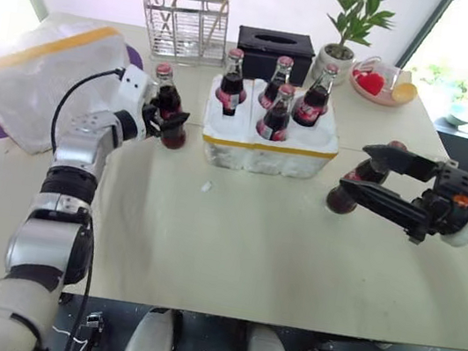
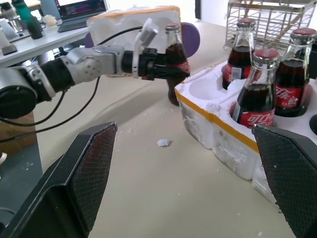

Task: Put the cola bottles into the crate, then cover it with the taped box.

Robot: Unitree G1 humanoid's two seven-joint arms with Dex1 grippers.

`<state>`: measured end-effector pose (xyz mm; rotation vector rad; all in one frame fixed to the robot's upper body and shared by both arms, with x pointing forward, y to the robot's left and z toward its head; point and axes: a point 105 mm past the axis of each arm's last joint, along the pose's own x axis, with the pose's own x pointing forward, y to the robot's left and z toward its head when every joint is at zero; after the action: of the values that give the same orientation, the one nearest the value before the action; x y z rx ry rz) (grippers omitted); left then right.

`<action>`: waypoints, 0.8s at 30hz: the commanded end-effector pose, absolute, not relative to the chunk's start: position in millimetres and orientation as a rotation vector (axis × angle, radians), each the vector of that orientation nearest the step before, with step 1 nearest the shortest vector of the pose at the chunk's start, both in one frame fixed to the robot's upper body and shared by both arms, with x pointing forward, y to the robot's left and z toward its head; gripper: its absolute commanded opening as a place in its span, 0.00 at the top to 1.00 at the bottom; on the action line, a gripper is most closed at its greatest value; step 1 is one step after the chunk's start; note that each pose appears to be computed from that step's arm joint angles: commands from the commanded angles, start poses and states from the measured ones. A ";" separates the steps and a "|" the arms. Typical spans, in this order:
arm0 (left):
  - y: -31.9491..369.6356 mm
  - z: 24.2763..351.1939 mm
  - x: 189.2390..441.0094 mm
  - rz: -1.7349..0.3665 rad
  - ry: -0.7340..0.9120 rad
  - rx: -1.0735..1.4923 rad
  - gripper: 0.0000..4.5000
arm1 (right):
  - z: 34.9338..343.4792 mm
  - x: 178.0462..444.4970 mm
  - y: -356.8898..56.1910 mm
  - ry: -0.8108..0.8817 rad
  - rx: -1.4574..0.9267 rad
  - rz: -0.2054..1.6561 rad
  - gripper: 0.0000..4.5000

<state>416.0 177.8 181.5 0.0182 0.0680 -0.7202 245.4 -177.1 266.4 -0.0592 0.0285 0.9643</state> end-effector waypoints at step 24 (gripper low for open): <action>88.8 271.0 420.4 -1.060 -0.130 0.097 0.40 | 272.2 239.5 -189.0 -0.035 -0.069 0.855 0.00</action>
<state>425.7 93.0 249.1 0.0437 -0.0423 -1.0279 243.6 -187.6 260.1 -0.0500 0.0361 0.8668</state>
